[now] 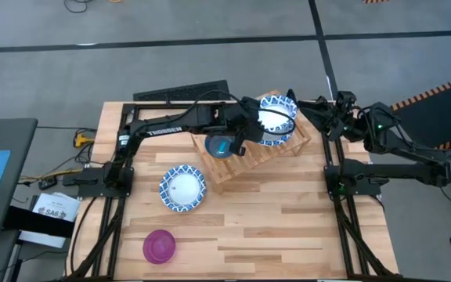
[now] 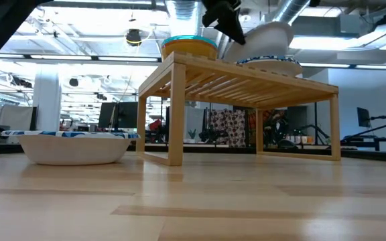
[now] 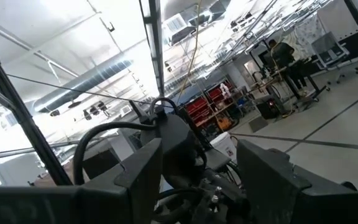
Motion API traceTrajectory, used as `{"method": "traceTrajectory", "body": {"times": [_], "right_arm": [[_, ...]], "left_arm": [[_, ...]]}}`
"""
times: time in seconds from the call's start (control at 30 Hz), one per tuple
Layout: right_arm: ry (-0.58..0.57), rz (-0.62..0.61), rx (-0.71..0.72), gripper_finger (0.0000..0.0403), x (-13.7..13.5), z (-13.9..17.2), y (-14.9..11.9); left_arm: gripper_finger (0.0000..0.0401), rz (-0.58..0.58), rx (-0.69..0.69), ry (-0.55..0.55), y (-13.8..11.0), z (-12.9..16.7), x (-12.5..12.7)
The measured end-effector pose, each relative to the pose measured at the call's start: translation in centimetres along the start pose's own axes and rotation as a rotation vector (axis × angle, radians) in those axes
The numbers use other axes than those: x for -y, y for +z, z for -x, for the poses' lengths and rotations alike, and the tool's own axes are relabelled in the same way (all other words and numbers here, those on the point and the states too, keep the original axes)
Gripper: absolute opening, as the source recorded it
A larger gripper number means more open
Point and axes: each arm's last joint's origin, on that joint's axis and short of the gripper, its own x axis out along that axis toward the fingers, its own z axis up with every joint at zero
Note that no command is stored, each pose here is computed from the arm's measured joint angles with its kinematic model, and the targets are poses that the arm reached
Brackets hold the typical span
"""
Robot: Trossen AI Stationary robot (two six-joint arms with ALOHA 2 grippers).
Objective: Place and stack bowls onto a shelf
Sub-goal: Stack the top white patterned bowl on top of the white patterned bowl on the shelf, then stack the purple bowl on top of the blue bowl on the shelf
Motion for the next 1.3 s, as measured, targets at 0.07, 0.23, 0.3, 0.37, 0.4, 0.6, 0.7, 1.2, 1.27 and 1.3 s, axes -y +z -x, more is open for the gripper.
{"method": "traceTrajectory", "body": {"times": [0.07, 0.23, 0.3, 0.37, 0.4, 0.6, 0.7, 1.2, 1.27, 1.3], "right_arm": [[-0.001, 0.003, -0.001, 0.0232, 0.0, 0.0, 0.0], [-0.002, 0.002, -0.002, 0.0232, 0.0, 0.0, 0.0], [-0.002, 0.002, -0.002, 0.0232, 0.0, 0.0, 0.0], [-0.002, 0.002, -0.002, 0.0232, 0.0, 0.0, 0.0], [-0.001, 0.002, -0.002, 0.0232, 0.0, 0.0, 0.0], [-0.002, -0.001, -0.003, 0.0232, 0.0, 0.0, 0.0], [-0.003, -0.001, -0.004, 0.0232, 0.0, 0.0, 0.0], [-0.053, -0.005, -0.075, 0.0232, 0.5, 0.0, -0.7], [-0.055, -0.005, -0.078, 0.0232, 0.5, 0.0, -0.8], [-0.055, -0.005, -0.078, 0.0232, 0.5, 0.0, -0.8]], "left_arm": [[0.0015, 0.0, -0.003, -0.001, 0.0, 0.0, 0.0], [0.0049, 0.008, 0.015, -0.02, 0.0, 0.0, 0.0], [0.0069, 0.025, 0.033, -0.035, 0.0, 0.0, 0.0], [0.0092, 0.044, 0.036, -0.036, 0.1, 0.0, 0.0], [0.0103, 0.054, 0.038, -0.031, 0.1, 0.0, 0.0], [0.0159, 0.083, 0.007, 0.009, 0.1, 0.5, -0.2], [0.0172, 0.138, 0.031, -0.006, 0.4, 2.8, -0.8], [0.0163, 0.739, 0.408, -0.123, -4.9, 17.6, -4.2], [0.0163, 0.783, 0.49, -0.066, -6.3, 19.1, -3.0], [0.0163, 0.804, 0.526, -0.041, -7.2, 19.6, -2.1]]}}
